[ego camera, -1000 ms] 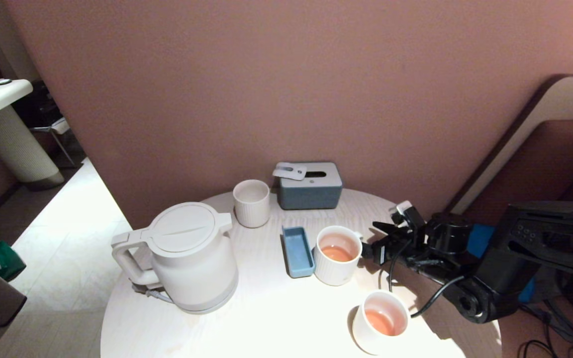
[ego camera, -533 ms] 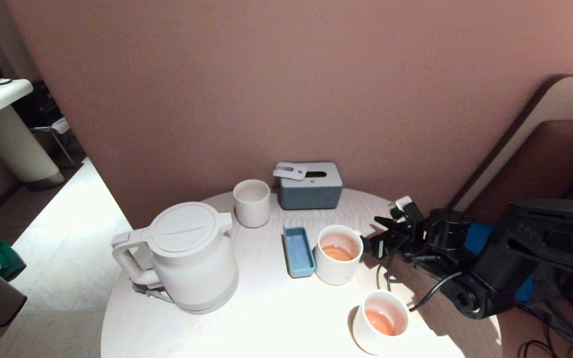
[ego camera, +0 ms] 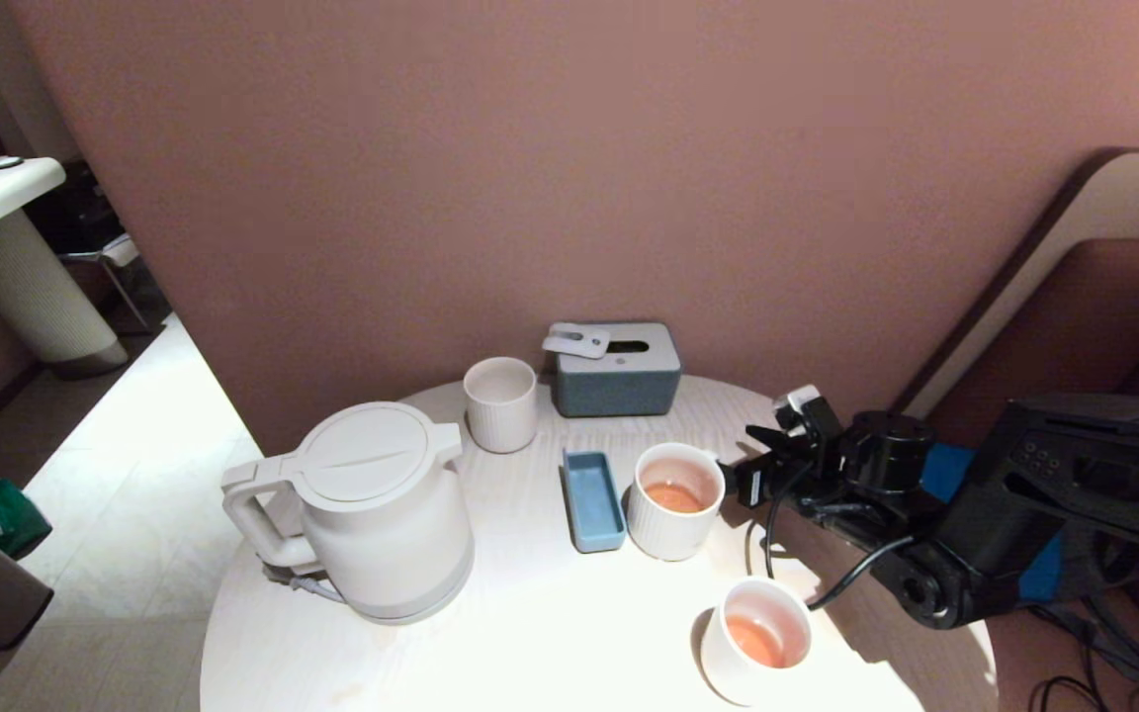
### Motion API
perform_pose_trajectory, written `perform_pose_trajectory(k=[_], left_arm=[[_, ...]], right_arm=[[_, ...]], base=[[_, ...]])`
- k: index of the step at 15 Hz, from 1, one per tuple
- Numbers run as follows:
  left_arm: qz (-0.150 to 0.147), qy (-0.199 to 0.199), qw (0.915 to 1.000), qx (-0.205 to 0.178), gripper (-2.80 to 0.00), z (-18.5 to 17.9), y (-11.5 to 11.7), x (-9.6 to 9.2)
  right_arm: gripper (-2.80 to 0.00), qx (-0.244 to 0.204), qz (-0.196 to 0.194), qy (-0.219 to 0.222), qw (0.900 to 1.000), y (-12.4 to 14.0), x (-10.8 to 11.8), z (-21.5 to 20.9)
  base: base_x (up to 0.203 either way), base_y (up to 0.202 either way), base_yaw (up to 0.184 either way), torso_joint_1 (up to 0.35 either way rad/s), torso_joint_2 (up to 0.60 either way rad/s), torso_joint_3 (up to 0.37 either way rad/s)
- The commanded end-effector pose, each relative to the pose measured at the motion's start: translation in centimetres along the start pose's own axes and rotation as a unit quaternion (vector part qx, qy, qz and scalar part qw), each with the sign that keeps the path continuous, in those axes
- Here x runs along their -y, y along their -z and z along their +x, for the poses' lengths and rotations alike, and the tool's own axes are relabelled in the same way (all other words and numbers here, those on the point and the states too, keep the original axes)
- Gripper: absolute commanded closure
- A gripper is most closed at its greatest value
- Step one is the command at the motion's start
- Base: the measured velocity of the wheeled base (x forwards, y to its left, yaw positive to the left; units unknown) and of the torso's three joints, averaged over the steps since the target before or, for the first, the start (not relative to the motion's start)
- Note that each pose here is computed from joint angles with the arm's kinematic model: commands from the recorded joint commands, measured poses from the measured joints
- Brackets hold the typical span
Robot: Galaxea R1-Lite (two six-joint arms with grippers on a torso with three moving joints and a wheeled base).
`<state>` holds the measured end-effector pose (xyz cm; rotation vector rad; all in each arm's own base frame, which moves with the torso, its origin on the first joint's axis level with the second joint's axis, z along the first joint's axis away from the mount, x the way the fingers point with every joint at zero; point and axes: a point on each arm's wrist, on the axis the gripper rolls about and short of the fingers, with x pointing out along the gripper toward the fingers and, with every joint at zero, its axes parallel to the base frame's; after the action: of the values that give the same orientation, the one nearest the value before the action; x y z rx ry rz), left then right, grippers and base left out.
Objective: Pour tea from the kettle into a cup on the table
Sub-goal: Pick up the cup
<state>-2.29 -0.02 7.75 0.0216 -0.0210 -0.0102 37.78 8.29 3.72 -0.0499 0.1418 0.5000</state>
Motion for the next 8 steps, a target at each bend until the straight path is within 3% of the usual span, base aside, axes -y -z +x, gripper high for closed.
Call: perform_pose_trajectory(k=[1,2,3,8], left_arm=[[0.0,0.0,1.0,0.0,0.0,0.01,-0.01,0.0],[0.0,0.0,1.0,0.0,0.0,0.01,-0.01,0.0],[0.0,0.0,1.0,0.0,0.0,0.01,-0.01,0.0],[0.0,0.0,1.0,0.0,0.0,0.01,-0.01,0.0]], right_arm=[[-2.8,0.004,-0.001,-0.001,1.0,-0.07,-0.19,0.02],[-2.8,0.003,-0.001,0.002,1.0,-0.06,-0.29,0.03],[0.0,0.003,-0.002,-0.001,1.0,-0.04,-0.54,0.07],[0.0,0.001,-0.002,-0.004,1.0,0.06,-0.88,0.13]], base=[[0.0,0.0,0.0,0.0,0.0,0.0],[0.0,0.0,0.0,0.0,0.0,0.0],[0.0,0.0,0.0,0.0,0.0,0.0],[0.0,0.0,0.0,0.0,0.0,0.0]])
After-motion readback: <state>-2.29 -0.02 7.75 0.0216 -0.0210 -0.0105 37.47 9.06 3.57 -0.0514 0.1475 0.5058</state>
